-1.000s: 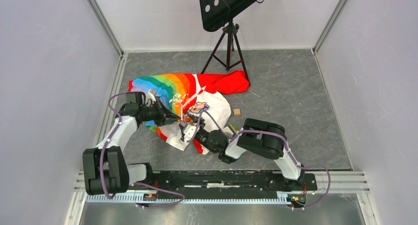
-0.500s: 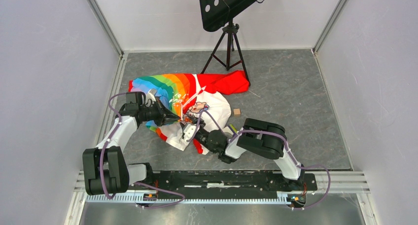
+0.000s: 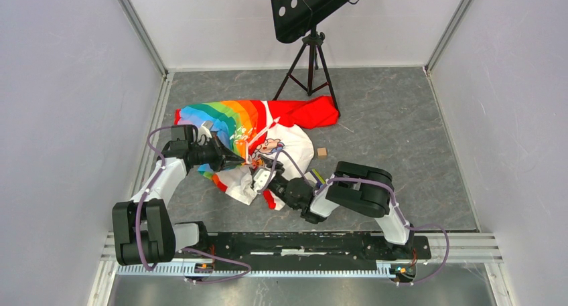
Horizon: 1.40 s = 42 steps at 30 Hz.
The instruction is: Zip up the jacket
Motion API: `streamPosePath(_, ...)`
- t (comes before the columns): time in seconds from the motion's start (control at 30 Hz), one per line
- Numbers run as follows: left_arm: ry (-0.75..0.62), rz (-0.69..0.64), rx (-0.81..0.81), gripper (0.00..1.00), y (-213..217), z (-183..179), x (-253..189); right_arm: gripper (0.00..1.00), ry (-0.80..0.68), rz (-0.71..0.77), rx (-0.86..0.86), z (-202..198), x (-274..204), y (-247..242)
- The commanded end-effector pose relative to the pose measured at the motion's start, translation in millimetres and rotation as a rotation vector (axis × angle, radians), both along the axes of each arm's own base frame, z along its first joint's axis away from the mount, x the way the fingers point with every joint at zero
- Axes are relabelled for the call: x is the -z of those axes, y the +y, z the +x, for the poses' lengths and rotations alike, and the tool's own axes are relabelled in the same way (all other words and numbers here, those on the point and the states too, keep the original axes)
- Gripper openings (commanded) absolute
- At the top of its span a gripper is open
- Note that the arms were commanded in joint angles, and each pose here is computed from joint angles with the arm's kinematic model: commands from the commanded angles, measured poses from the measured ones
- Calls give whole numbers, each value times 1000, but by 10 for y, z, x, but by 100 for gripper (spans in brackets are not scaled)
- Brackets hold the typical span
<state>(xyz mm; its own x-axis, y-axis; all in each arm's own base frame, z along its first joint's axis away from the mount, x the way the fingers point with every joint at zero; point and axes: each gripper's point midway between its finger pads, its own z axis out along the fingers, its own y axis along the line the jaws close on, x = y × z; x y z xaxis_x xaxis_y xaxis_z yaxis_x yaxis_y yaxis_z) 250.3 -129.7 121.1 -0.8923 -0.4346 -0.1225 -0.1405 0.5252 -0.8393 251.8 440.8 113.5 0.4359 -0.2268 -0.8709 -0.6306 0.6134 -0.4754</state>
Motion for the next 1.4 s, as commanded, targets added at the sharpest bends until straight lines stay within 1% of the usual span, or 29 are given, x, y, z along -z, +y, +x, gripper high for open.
streamPosePath(0.0, -54, -20, 21, 2, -15, 32, -91, 59, -124, 362, 15, -53, -968, -195)
streamPosePath(0.13, -55, -21, 22, 2, -17, 31, -96, 55, -126, 367, -7, -89, -979, -187)
streamPosePath(0.23, -54, -20, 22, 2, -16, 30, -90, 44, -120, 365, -37, -123, -956, -144)
streamPosePath(0.27, -55, -20, 22, 2, -16, 29, -91, 42, -117, 368, -50, -141, -954, -128)
streamPosePath(0.37, -56, -20, 21, 2, -16, 28, -96, 40, -106, 373, -78, -174, -944, -99)
streamPosePath(0.47, -55, -21, 21, 2, -16, 28, -94, 36, -100, 371, -83, -175, -927, -98)
streamPosePath(0.6, -54, -20, 22, 2, -19, 27, -91, 27, -101, 370, -93, -184, -927, -87)
streamPosePath(0.7, -56, -20, 22, 2, -18, 28, -97, 22, -93, 370, -100, -183, -910, -78)
streamPosePath(1.07, -53, -16, 17, 2, -14, 32, -88, 19, -52, 377, -125, -215, -897, -77)
streamPosePath(1.13, -53, -10, 16, 2, -14, 28, -83, 16, -37, 389, -138, -242, -915, -94)
streamPosePath(1.23, -51, -3, 21, 2, -29, 17, -72, 8, -5, 404, -156, -262, -926, -81)
streamPosePath(1.37, -47, 10, 28, 2, -55, -10, -67, 3, 50, 419, -183, -276, -940, -23)
